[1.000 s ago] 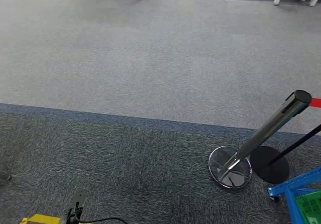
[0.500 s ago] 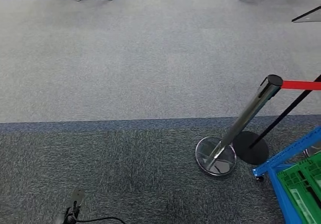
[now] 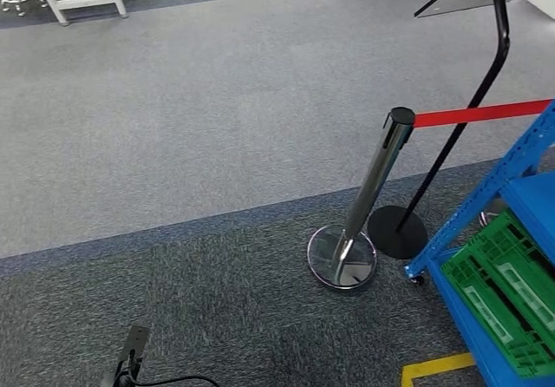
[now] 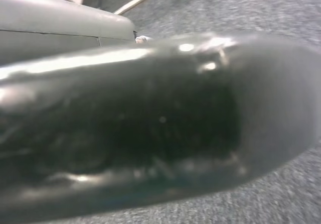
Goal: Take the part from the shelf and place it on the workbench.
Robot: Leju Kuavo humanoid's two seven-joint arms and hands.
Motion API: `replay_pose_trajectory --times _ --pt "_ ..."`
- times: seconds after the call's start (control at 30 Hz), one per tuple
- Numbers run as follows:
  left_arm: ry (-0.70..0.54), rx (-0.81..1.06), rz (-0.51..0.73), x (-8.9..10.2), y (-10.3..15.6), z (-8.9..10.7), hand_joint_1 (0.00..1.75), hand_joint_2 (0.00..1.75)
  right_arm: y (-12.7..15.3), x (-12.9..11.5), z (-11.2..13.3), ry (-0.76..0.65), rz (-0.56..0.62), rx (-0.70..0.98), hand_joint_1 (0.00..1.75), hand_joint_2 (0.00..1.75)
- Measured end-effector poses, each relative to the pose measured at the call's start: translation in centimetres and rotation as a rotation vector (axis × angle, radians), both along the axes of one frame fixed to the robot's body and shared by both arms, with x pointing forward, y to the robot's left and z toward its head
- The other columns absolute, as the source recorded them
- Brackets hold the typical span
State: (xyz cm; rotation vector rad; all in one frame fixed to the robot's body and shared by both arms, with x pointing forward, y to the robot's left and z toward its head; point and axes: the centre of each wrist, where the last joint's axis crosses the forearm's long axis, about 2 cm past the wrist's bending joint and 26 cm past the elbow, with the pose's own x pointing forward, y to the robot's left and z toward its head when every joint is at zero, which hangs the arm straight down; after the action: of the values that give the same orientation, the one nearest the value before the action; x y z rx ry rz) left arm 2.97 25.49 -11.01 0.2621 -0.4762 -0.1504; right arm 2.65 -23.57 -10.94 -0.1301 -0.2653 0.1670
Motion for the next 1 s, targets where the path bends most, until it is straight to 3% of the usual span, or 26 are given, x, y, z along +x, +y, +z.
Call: replay_pose_trajectory --times 1.0 --pt "0.001 -0.003 0.003 0.0 0.05 -0.01 0.0 0.0 0.0 0.0 0.0 0.001 0.001 0.002 0.0 0.0"
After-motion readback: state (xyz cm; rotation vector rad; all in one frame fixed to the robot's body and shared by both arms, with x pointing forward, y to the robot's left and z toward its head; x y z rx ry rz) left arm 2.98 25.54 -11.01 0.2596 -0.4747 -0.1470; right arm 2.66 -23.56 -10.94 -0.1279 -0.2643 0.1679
